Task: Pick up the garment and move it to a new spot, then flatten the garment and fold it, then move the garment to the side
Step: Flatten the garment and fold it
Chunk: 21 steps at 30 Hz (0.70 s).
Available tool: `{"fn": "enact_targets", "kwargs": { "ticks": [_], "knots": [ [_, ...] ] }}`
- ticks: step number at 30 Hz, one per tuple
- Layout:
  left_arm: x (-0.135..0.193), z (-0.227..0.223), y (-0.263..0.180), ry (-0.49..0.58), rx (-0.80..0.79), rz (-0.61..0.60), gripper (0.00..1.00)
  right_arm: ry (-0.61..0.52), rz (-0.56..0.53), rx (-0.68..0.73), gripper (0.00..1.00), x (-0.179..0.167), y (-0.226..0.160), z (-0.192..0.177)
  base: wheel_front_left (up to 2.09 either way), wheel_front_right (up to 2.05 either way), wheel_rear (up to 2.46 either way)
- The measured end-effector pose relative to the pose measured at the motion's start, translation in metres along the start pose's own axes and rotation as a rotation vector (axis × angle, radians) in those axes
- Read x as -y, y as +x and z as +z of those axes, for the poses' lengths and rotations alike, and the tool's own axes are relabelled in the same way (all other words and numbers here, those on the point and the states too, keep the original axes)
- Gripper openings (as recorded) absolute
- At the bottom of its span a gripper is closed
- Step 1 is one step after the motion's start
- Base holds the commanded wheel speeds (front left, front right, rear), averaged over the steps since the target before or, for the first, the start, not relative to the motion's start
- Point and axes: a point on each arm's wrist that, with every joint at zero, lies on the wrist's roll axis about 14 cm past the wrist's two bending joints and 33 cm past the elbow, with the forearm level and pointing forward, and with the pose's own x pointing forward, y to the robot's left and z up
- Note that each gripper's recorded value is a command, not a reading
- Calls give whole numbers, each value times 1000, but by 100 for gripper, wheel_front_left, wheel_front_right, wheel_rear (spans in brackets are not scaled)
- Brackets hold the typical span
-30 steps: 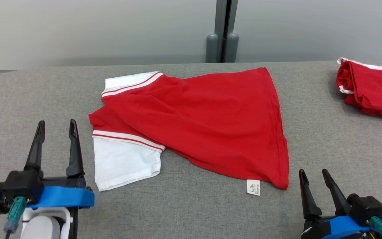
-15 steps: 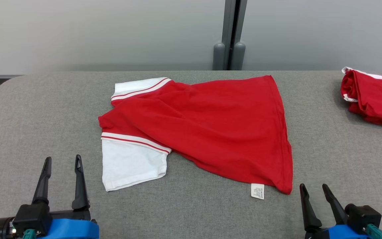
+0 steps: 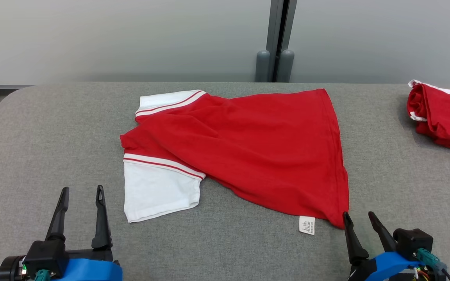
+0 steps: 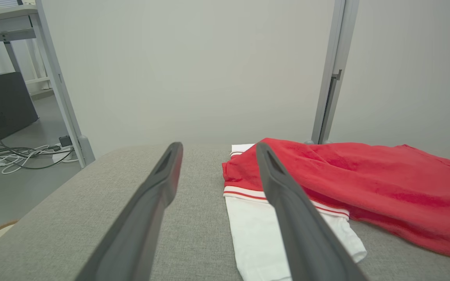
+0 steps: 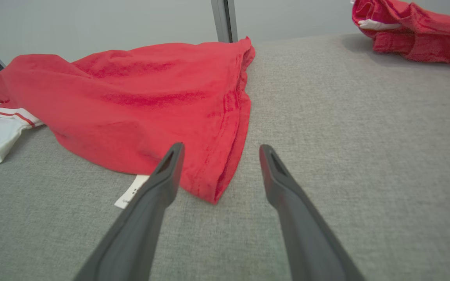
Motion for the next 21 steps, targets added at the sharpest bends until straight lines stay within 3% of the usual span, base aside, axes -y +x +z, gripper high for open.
{"fn": "enact_targets", "kwargs": {
  "ticks": [11,12,13,14,21],
  "knots": [
    [1,-6,-1,-6,-20,2,100,-6,10,-157,100,-4,19,-34,0,0,0],
    [0,-7,-1,-6,-22,3,100,-3,11,-169,91,-4,19,-37,0,0,0],
    [0,-7,-1,-7,-22,3,100,-1,12,-181,23,-5,19,-40,0,0,0],
    [0,-7,0,-7,-21,4,100,1,15,-185,0,-6,21,-41,0,0,0],
    [3,-10,2,-13,-31,-4,100,28,-24,-136,0,5,28,-31,0,0,0]
  ]
}}
